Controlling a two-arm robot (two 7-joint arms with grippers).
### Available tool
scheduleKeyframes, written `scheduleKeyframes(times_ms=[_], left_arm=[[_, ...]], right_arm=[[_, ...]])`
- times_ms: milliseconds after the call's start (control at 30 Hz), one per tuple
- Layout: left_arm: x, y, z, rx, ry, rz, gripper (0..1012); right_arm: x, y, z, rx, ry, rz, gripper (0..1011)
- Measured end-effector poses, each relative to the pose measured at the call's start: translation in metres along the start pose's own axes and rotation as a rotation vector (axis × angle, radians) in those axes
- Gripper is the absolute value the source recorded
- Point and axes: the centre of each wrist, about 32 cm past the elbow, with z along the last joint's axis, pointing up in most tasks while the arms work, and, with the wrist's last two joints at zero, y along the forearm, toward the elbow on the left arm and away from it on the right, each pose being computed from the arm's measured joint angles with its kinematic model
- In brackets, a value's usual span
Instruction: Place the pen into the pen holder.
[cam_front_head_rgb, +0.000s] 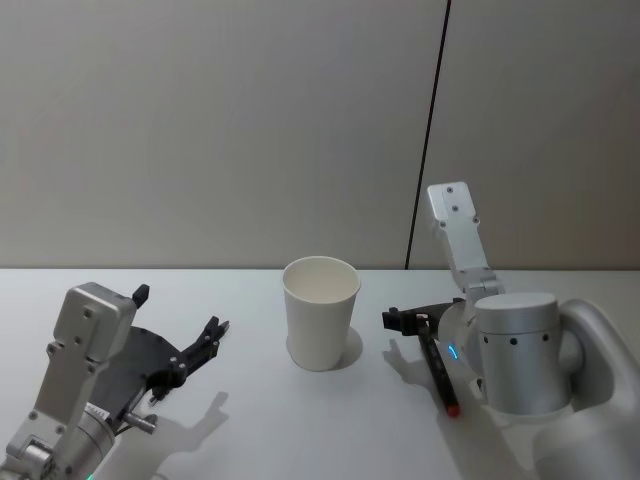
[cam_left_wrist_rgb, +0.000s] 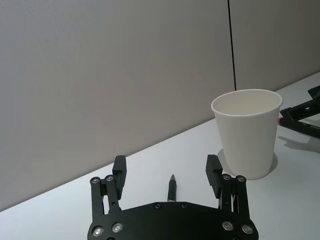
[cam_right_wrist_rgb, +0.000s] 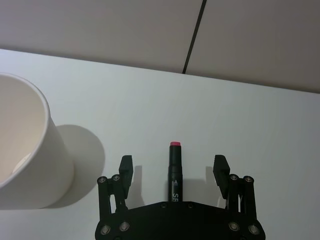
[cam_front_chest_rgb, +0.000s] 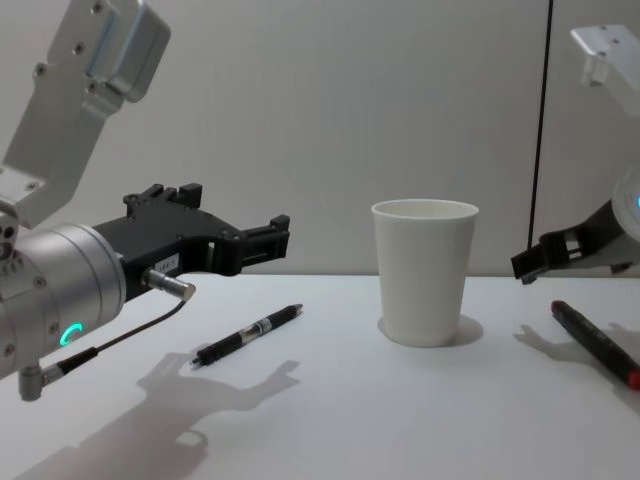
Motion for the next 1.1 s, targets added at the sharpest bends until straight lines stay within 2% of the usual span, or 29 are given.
scheduleKeyframes(times_ms=[333, 700, 1100], left_arm=[[0.0, 0.0, 0.0, 0.0, 0.0, 0.0, 1000], [0.0, 0.0, 0.0, 0.0, 0.0, 0.0, 1000], [0.0, 0.0, 0.0, 0.0, 0.0, 0.0, 1000]], right_arm=[[-0.003, 0.009, -0.003, -0.027, -0.023, -0.025, 1001], [-0.004, 0.019, -0.014, -0.041, -0.029, -0.04, 1001], [0.0, 0.027, -0.027, -0.045, 0.007, -0.035, 1001]])
